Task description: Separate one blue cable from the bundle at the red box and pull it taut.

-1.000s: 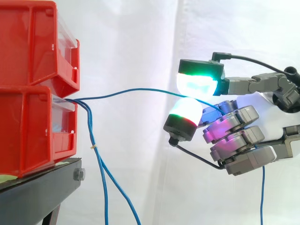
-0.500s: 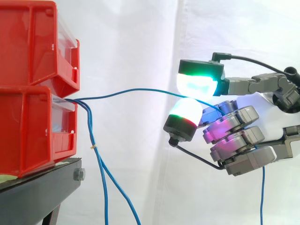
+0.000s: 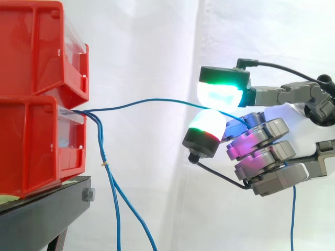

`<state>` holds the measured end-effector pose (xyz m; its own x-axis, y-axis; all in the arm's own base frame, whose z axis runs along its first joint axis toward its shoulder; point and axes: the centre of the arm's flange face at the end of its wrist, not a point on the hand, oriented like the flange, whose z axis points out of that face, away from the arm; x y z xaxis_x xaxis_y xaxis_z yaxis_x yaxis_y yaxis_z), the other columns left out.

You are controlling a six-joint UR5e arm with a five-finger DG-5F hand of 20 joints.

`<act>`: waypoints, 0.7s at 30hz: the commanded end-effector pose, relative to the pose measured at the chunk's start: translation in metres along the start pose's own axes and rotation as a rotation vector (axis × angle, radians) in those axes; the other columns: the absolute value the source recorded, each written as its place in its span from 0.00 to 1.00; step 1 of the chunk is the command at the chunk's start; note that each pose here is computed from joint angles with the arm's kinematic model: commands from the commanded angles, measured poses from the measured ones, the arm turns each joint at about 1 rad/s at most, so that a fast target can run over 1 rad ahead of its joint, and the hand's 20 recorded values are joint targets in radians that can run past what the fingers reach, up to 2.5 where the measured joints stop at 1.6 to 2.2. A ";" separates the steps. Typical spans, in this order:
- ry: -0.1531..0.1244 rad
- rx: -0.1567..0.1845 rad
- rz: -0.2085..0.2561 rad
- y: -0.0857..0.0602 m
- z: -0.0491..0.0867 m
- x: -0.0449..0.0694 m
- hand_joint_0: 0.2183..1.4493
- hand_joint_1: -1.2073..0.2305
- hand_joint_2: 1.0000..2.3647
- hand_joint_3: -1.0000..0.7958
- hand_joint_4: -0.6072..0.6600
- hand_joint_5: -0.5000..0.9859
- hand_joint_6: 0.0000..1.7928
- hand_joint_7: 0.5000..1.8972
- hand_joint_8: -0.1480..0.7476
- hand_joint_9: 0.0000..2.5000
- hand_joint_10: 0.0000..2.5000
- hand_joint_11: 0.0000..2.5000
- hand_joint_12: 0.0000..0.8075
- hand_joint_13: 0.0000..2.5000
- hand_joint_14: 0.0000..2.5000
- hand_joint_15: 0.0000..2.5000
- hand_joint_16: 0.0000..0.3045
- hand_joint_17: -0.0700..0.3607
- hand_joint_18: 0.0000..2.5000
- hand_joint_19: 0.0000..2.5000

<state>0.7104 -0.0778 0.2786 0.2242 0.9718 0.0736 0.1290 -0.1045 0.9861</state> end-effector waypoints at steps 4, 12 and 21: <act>0.000 0.000 0.000 0.000 0.000 0.000 0.40 0.34 0.02 0.53 0.57 0.17 0.52 0.34 0.50 0.31 0.86 0.53 0.45 0.27 0.99 0.57 0.10 0.31 0.49 0.82; 0.000 -0.002 0.001 0.001 0.000 0.000 0.40 0.33 0.02 0.53 0.57 0.17 0.52 0.34 0.50 0.31 0.86 0.53 0.45 0.27 0.99 0.57 0.10 0.31 0.49 0.82; 0.000 0.001 0.000 -0.001 0.000 0.000 0.40 0.33 0.02 0.53 0.57 0.17 0.52 0.34 0.50 0.31 0.86 0.54 0.45 0.27 0.99 0.57 0.10 0.32 0.50 0.82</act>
<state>0.7104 -0.0779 0.2786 0.2243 0.9717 0.0737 0.1289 -0.1045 0.9861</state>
